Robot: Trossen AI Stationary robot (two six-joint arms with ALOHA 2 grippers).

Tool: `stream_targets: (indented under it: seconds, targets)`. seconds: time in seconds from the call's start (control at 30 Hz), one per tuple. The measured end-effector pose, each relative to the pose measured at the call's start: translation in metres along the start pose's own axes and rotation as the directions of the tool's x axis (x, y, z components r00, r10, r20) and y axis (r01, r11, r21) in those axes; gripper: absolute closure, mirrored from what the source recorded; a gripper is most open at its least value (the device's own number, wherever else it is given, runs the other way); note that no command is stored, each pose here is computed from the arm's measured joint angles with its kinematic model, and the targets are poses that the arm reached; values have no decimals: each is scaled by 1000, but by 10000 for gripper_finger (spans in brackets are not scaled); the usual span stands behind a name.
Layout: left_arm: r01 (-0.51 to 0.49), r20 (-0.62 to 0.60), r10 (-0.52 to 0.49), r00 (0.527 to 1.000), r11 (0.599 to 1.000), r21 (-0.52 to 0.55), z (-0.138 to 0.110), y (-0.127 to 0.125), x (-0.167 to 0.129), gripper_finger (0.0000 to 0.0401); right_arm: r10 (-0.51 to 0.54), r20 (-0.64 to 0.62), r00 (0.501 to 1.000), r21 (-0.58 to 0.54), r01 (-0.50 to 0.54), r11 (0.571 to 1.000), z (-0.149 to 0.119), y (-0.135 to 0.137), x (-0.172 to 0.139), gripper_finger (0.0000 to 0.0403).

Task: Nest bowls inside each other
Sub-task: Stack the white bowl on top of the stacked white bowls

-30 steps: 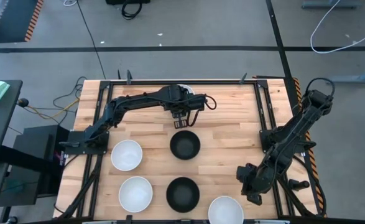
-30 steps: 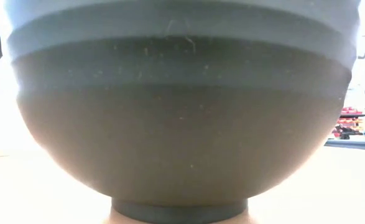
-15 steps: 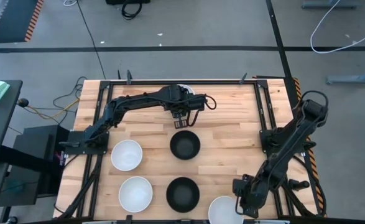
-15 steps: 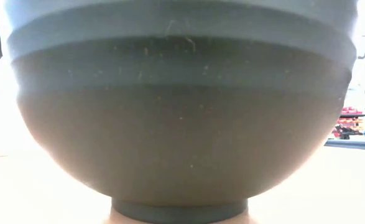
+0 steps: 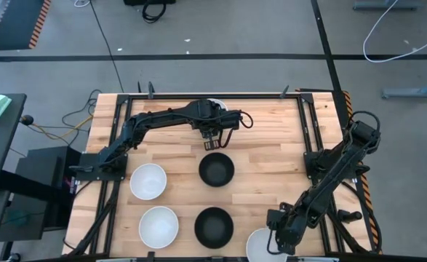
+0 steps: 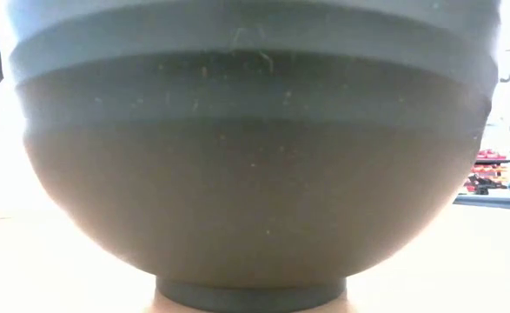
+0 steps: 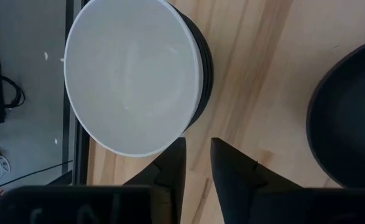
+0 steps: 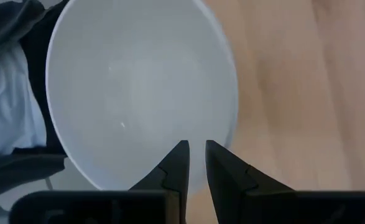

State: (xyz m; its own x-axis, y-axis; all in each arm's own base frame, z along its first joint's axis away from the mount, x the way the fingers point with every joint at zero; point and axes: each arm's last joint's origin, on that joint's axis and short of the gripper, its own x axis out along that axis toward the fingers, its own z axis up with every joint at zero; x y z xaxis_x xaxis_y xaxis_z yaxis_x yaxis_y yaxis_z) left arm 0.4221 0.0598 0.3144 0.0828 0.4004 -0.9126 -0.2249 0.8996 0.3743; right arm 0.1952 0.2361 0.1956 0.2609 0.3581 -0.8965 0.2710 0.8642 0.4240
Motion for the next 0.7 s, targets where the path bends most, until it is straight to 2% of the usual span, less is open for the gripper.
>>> stream_targets:
  seconds: [0.7]
  targets:
    - [-1,2,1,1000,1000,5,0,1,0,324,-36,2,999,-19,36,999,5,-7,-9,343]
